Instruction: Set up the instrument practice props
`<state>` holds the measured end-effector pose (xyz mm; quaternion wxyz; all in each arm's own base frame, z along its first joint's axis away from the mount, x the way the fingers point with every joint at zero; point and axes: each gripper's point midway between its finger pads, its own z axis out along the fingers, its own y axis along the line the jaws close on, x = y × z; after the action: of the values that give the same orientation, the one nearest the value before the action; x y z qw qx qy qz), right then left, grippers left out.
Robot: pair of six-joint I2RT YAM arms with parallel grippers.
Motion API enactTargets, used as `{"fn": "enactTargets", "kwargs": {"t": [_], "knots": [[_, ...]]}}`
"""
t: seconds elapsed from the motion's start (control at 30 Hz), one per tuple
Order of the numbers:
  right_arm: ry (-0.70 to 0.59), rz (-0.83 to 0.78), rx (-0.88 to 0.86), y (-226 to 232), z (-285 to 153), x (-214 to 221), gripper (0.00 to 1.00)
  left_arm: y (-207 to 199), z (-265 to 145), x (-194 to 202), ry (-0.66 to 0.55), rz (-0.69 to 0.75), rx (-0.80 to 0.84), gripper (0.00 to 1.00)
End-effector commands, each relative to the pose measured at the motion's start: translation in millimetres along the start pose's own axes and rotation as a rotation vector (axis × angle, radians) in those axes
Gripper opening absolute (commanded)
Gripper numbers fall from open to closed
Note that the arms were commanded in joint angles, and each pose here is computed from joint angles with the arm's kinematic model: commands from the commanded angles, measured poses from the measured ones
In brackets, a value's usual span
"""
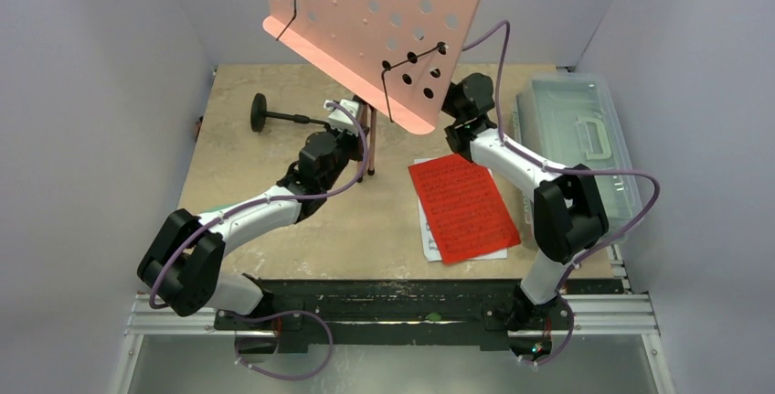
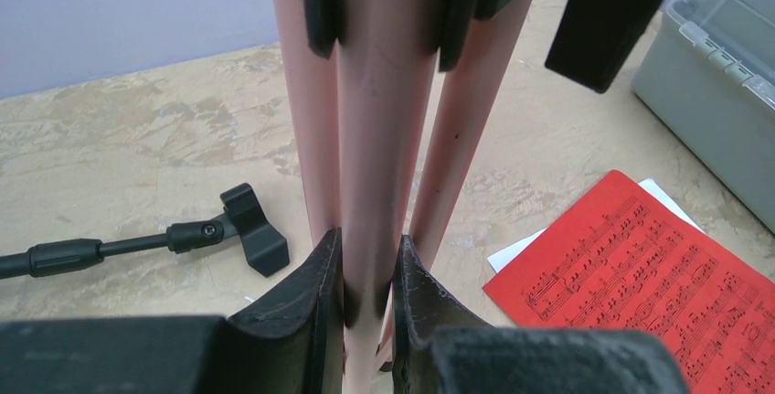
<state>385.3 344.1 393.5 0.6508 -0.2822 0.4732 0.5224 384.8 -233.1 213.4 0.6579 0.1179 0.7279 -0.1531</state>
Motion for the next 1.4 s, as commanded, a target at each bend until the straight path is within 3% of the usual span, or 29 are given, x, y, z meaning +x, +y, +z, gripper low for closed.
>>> {"fn": "enactTargets", "kwargs": {"t": [0.0,0.37,0.53,0.67,1.03,1.37], "knots": [[-0.127,-0.076,0.012,9.6,22.9,-37.1,0.81,-12.9,0.8,-11.6,-0.025,-0.045,0.054,0.00],[-0.195,-0.135,0.198,-13.3,44.3,-48.0,0.49,-12.8,-2.1,-19.2,-0.042,-0.051,0.056,0.00],[-0.199,-0.140,0.188,-10.9,51.4,-55.0,0.21,-12.1,-2.2,-17.6,-0.040,-0.062,0.051,0.00],[-0.265,-0.169,0.201,-6.5,57.0,-90.7,0.03,-8.3,1.5,-9.5,-0.017,-0.085,0.021,0.00],[-0.551,-0.377,0.123,49.6,61.6,-245.6,0.00,-5.0,7.9,5.6,0.015,-0.079,-0.002,0.00],[-0.750,-0.452,0.015,92.9,25.2,-299.4,0.00,5.3,8.5,16.5,0.039,-0.034,-0.050,0.00]]}}
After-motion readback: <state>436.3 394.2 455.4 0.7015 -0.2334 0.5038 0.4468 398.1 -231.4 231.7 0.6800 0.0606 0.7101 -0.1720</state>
